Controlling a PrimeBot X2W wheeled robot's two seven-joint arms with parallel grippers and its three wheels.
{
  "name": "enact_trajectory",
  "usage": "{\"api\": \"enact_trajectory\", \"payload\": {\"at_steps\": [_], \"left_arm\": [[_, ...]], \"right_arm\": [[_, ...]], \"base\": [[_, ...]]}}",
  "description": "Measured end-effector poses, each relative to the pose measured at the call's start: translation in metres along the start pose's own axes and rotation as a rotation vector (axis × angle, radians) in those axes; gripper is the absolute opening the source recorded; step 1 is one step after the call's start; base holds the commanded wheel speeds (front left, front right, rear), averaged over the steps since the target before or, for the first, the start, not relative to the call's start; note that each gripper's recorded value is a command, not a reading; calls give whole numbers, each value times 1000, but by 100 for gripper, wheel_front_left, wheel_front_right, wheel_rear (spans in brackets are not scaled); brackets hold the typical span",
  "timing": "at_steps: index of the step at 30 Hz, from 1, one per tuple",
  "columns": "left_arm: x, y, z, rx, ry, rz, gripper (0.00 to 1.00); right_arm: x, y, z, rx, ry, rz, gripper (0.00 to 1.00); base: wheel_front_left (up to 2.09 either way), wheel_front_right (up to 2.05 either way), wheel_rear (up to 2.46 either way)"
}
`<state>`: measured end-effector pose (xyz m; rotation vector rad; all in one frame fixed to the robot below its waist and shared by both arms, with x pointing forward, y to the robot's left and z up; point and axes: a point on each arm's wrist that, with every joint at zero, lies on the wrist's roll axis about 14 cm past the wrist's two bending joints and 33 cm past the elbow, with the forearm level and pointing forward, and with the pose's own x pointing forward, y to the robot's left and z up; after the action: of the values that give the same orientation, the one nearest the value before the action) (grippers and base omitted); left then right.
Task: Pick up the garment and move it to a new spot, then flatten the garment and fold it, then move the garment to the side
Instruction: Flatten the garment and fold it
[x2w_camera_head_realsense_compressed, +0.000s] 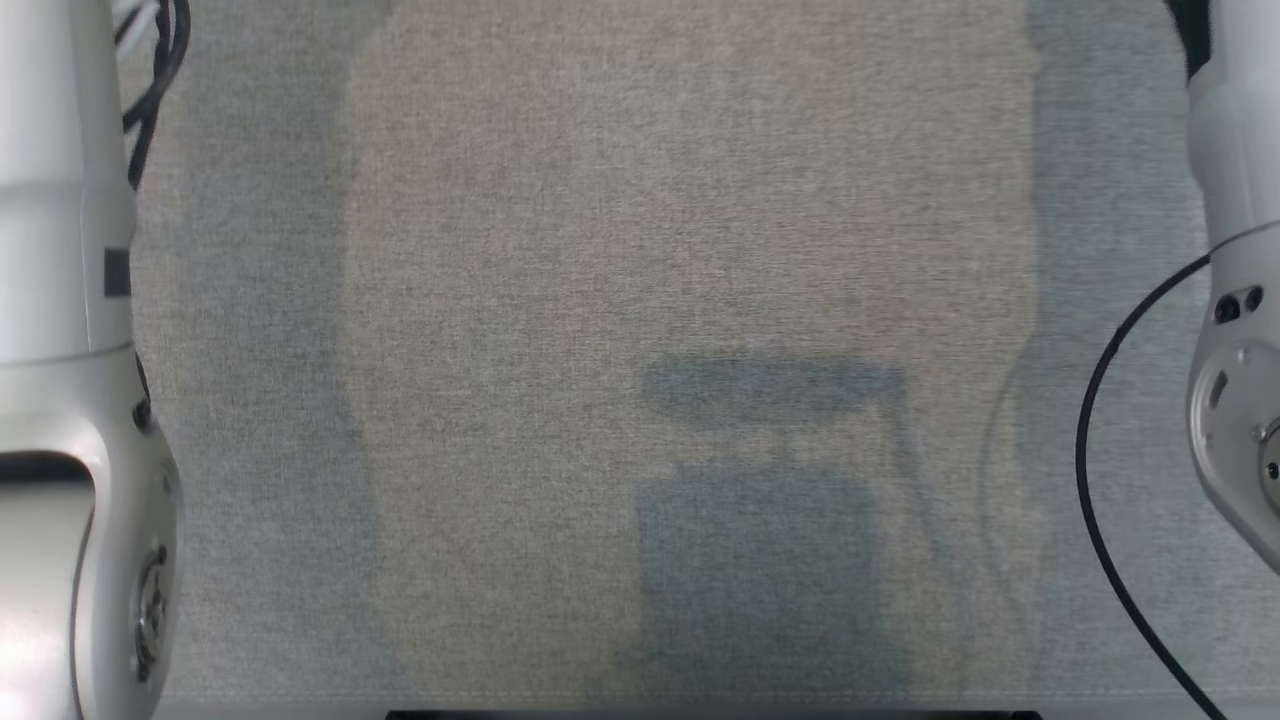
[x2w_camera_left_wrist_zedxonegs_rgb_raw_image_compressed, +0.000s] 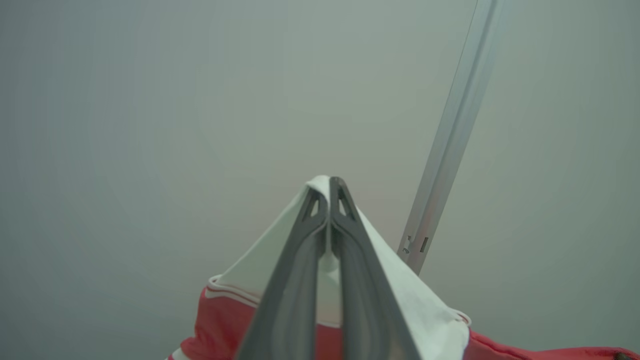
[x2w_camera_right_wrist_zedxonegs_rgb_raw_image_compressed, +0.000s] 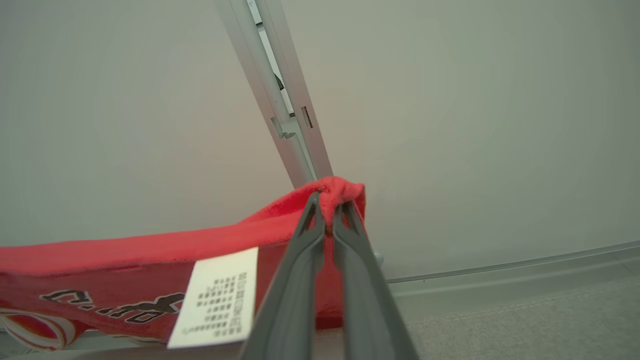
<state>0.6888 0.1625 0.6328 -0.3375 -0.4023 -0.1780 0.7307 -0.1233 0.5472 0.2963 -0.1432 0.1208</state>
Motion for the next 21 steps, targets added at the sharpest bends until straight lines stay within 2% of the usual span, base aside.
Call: {"api": "enact_trajectory", "payload": {"at_steps": [2, 5, 9, 15, 21], "left_arm": [[-13, 20, -16, -9, 17, 40, 0], [-35, 44, -33, -22, 29, 97, 0], [-63, 45, -44, -44, 41, 90, 0], [-124, 44, -51, -125, 91, 114, 0], [-182, 38, -38, -190, 115, 168, 0]], "right_arm": [[-3, -1, -33, 8, 55, 2, 0], [-7, 1, -63, 28, 88, 13, 0], [-18, 12, -91, 61, 124, 48, 0], [-50, 1, -101, 90, 150, 46, 0], [-96, -26, -86, 140, 126, -6, 0]], "base": [[0, 0, 0], [0, 0, 0], [0, 0, 0], [0, 0, 0], [0, 0, 0]]}}
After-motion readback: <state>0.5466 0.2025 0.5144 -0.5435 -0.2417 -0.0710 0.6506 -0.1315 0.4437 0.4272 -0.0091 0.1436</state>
